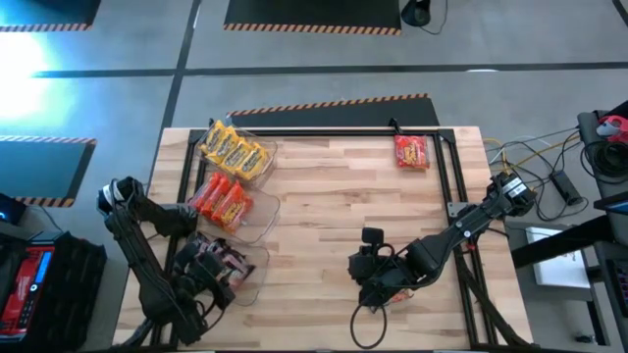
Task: Sort Maruchan noodles
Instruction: Put the black noodles pack into the bottom transparent bin
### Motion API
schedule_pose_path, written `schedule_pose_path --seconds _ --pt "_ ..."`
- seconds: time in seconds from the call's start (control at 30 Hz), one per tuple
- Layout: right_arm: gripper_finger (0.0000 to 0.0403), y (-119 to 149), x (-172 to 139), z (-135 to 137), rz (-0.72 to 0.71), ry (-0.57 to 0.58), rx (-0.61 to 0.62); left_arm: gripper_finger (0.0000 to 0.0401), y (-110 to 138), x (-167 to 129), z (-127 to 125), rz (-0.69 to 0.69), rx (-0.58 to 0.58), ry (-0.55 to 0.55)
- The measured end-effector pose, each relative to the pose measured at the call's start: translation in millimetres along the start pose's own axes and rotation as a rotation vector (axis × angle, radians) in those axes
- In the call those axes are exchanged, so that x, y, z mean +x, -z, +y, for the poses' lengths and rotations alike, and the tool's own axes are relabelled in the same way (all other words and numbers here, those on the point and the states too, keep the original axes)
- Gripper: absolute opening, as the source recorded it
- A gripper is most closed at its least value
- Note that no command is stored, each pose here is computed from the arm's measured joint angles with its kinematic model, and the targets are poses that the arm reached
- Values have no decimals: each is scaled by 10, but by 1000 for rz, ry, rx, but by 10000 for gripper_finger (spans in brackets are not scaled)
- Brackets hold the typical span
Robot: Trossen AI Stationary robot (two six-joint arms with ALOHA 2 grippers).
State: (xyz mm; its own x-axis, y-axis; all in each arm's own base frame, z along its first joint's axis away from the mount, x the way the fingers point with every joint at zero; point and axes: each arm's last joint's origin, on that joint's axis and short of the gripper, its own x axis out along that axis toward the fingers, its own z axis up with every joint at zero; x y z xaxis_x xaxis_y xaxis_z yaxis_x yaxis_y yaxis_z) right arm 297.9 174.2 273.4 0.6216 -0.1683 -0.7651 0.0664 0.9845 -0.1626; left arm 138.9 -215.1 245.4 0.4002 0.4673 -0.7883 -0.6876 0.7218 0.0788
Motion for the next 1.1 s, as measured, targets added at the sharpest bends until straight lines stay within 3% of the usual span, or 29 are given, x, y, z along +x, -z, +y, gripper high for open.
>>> schedule_pose_path --seconds 0.4,0.73,1.0,1.1 --pt "128 -2 0 0 -1 -1 1 193 -137 49 -120 -270 69 108" --pt "128 -2 0 0 -1 -1 1 193 -282 146 -434 -375 163 237" --pt "128 -1 0 1 -2 0 -2 193 -323 138 -515 -429 241 255" --pt "128 -30 6 -1 -26 1 -132 193 -345 172 -549 -432 235 253"
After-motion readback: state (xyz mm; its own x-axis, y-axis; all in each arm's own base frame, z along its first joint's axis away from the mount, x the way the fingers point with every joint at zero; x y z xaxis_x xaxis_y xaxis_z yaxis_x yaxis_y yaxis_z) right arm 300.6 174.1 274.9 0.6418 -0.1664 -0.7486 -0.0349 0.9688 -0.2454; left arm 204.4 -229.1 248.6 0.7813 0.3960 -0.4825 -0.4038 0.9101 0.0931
